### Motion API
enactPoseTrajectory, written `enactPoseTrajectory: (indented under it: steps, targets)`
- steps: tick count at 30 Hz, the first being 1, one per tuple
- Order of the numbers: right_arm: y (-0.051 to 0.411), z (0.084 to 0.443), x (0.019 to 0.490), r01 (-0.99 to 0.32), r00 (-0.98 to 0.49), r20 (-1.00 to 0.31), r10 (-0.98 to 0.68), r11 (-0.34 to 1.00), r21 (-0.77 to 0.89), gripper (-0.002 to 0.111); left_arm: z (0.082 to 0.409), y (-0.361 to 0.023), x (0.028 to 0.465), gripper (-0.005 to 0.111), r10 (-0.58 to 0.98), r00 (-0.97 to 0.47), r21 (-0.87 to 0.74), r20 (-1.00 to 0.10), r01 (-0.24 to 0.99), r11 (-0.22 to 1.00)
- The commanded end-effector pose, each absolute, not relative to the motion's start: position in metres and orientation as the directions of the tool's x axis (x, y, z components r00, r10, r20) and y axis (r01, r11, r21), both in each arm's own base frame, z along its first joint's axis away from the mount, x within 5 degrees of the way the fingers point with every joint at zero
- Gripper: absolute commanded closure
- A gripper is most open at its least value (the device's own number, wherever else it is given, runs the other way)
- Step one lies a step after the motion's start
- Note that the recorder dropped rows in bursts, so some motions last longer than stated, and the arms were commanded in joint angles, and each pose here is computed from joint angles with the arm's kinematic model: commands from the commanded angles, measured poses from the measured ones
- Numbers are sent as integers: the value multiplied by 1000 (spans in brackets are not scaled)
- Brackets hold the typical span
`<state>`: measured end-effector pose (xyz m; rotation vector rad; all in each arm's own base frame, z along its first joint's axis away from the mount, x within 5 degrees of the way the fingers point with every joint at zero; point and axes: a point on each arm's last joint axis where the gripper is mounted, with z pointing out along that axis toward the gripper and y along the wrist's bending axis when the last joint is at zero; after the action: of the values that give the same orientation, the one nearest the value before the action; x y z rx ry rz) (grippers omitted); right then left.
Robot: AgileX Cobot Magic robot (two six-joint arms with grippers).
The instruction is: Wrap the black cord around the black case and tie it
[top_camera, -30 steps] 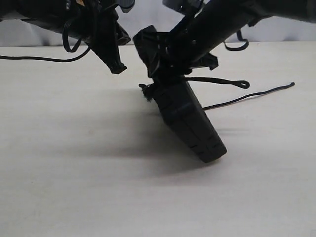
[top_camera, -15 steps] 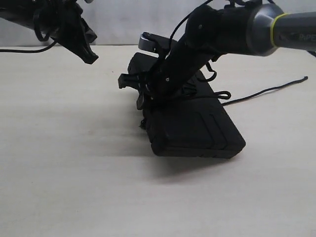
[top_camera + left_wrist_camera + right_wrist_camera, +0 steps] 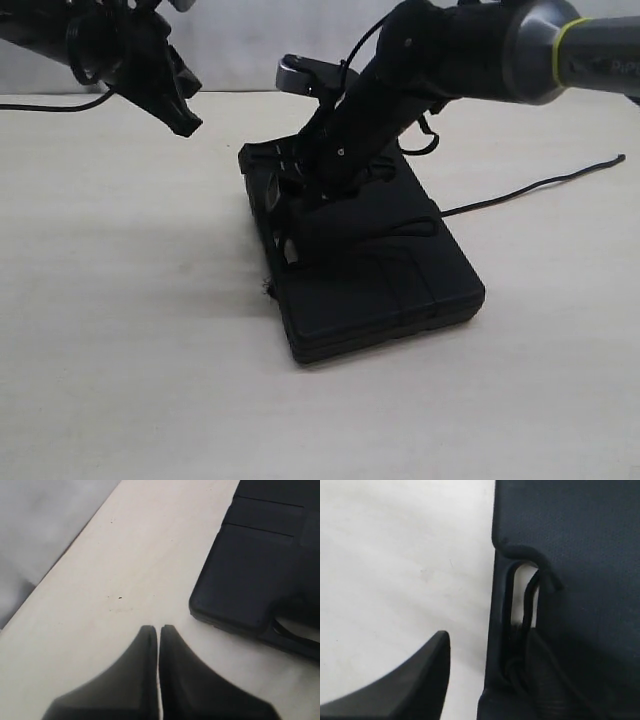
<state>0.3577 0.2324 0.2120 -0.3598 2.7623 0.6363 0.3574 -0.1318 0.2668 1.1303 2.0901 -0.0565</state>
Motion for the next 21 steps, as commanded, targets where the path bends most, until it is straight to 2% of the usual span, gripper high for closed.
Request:
enactPoseTrajectory:
  steps: [1, 2, 3, 6, 7, 9, 11, 12, 15, 18, 21]
  targets:
    - [216, 250, 357, -323, -919, -334, -209, 884, 339, 62, 267, -144, 350, 103, 696, -260, 218, -670, 826, 519]
    - [209, 255, 358, -315, -920, -333, -208, 897, 310, 62, 265, -149, 347, 103, 699, -217, 194, -682, 867, 459]
    - [189, 268, 359, -272, -925, -333, -186, 933, 234, 62, 265, -161, 338, 103, 668, -131, 133, -733, 935, 329]
    - [156, 277, 358, -203, -938, -304, -163, 974, 104, 62, 262, -177, 327, 102, 589, -4, 91, -808, 987, 130]
    - [146, 279, 356, -188, -942, -297, -157, 979, 77, 62, 259, -184, 323, 98, 577, 25, 83, -816, 994, 74]
    - [97, 269, 358, -66, -954, -297, -45, 996, 62, 62, 234, -212, 313, 72, 613, 124, 99, -780, 992, -74]
    - [61, 252, 359, 43, -952, -298, 61, 997, 67, 62, 218, -234, 308, 57, 635, 139, 102, -760, 990, -95]
    - [45, 241, 358, 95, -951, -289, 115, 992, 83, 62, 210, -242, 308, 54, 660, 159, 136, -734, 987, -86]
    - [-1, 207, 357, 188, -934, -288, 212, 976, 109, 62, 191, -263, 307, 53, 725, 235, 252, -647, 964, -88]
    - [-23, 187, 360, 222, -931, -259, 257, 962, 157, 62, 179, -271, 309, 53, 746, 241, 280, -620, 957, -76]
    - [-23, 170, 366, 217, -934, -216, 283, 934, 285, 62, 167, -275, 308, 53, 757, 238, 268, -609, 960, -86]
